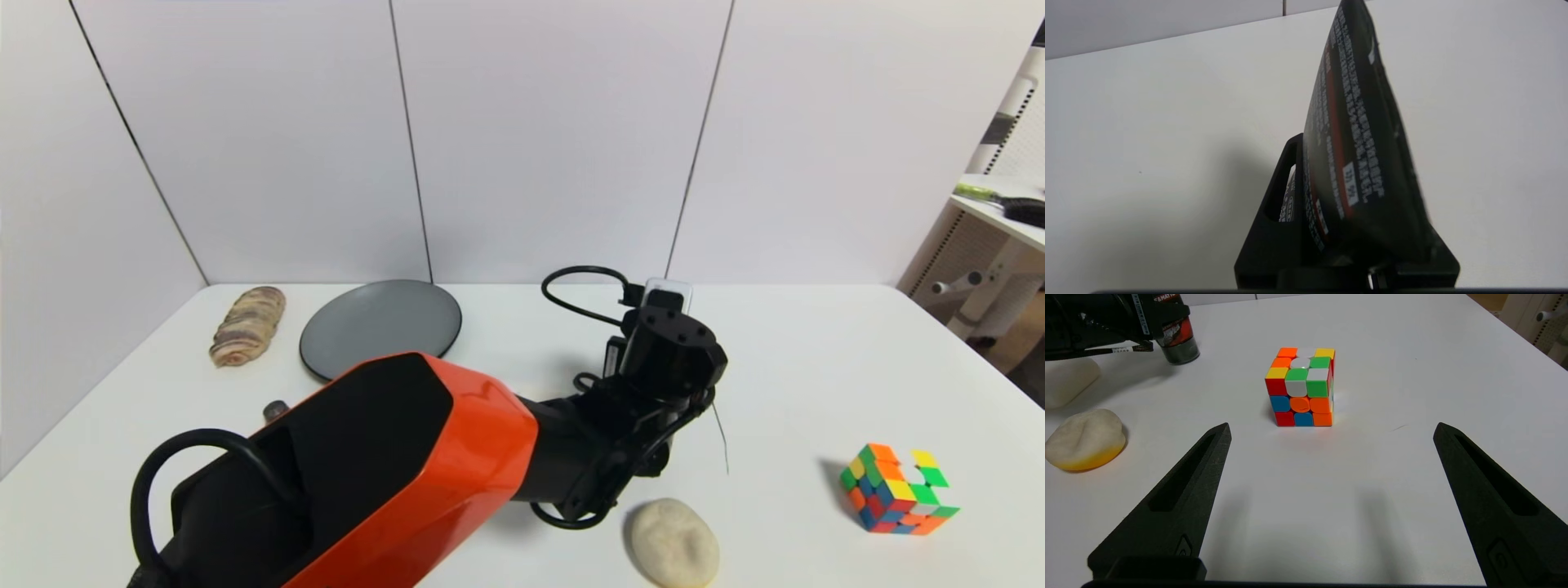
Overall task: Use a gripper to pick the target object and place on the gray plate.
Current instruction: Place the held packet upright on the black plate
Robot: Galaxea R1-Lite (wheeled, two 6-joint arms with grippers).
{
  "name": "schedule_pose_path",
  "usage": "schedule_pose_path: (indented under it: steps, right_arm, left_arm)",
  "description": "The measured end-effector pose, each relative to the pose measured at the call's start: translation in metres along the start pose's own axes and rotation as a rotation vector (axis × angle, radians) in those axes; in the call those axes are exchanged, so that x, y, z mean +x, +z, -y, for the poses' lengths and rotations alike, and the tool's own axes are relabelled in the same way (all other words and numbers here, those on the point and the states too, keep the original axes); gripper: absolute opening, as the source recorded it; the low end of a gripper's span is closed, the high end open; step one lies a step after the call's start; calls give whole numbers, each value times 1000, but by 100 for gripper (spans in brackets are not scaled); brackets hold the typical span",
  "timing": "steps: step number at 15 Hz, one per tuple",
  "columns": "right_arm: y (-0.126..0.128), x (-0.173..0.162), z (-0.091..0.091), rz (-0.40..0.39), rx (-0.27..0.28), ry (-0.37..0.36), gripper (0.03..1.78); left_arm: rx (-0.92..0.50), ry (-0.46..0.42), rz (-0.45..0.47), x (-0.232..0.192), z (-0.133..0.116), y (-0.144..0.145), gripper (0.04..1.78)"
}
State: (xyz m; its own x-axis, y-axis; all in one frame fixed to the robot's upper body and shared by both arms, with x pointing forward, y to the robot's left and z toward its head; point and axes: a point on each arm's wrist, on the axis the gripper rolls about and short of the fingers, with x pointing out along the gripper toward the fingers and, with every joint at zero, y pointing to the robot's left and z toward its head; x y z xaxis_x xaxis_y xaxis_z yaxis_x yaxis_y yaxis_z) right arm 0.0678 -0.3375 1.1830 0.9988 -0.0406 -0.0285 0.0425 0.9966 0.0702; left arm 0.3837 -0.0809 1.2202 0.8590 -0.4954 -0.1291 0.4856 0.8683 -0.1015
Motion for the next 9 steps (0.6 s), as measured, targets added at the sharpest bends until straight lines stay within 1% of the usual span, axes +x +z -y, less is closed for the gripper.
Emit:
schedule_pose_path:
  steps: [2, 4, 6, 9]
  right_arm:
    - [0, 0, 0, -1, 0, 0, 171]
    - [0, 0, 0, 0, 0, -1, 171]
    - [0, 0, 0, -1, 0, 0, 171]
    - [0, 0, 0, -1, -1, 0, 171]
  left_arm:
    - [-2, -2, 15, -3, 0, 9, 43]
    - [2, -4, 39, -8, -2, 25, 43]
    - [25, -1, 72, -15, -6, 46, 43]
    - [52, 37, 121, -30, -29, 91, 43]
